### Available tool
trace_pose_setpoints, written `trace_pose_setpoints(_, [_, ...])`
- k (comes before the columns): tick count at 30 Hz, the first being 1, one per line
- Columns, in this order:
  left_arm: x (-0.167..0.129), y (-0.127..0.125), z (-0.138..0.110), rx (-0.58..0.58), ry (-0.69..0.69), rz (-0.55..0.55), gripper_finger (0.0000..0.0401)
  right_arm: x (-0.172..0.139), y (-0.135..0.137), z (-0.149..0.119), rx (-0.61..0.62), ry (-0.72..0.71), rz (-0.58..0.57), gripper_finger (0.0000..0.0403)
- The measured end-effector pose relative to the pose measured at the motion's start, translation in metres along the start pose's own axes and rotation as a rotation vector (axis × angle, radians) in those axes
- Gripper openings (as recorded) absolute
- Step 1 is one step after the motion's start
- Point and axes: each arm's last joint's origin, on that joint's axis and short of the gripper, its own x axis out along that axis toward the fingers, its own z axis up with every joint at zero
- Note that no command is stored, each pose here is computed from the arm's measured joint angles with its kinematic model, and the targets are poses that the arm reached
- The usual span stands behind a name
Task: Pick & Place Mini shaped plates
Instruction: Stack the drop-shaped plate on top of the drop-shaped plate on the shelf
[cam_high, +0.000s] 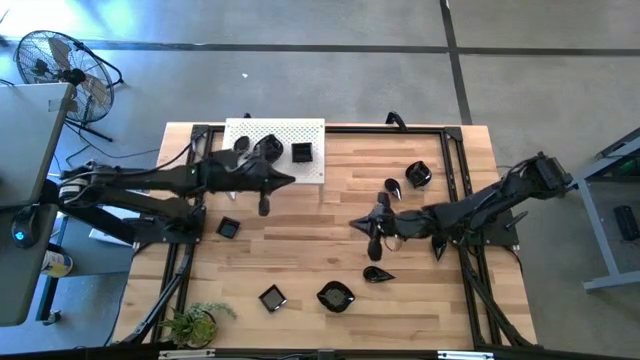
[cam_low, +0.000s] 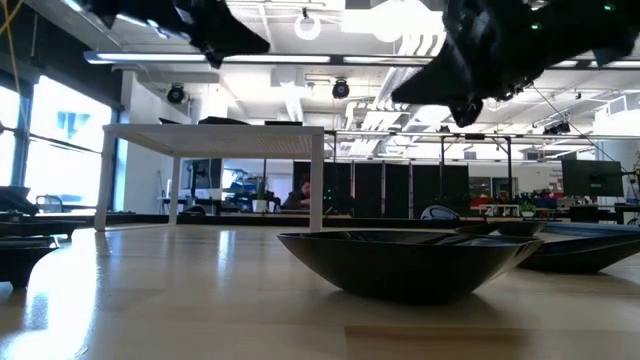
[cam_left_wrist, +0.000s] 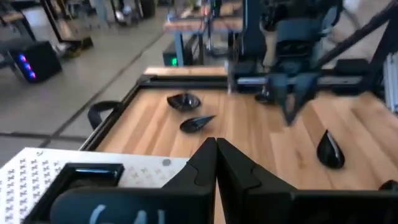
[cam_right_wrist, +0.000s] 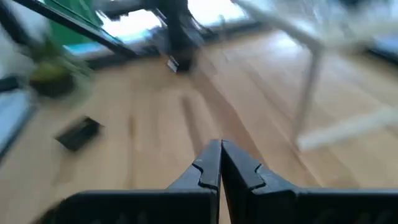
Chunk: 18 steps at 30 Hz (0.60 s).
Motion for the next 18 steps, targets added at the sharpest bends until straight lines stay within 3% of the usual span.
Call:
trace_pose_setpoints(5, [-0.016, -0.008, -0.03, -0.008, -0.13, 0.006, 0.0, -0.011, -0.015, 0.027, 0.11, 0.234, -0.138, 0.001])
trace_pose_setpoints(10, [-0.029, -0.009, -0.06, -0.035, -0.242, 0.02, 0.0, -0.032, -0.042, 0.04, 0.223, 0.388, -0.32, 0.0045])
trace_pose_setpoints(15, [-0.04, -0.009, -0.08, -0.04, -0.309, 0.032, 0.0, -0.043, -0.079, 0.019, 0.425, 0.523, -0.531, 0.0084])
trace_pose_setpoints(18, [-0.043, -0.009, -0.089, -0.039, -0.316, 0.066, 0.0, -0.044, -0.101, -0.001, 0.545, 0.573, -0.601, 0.0097])
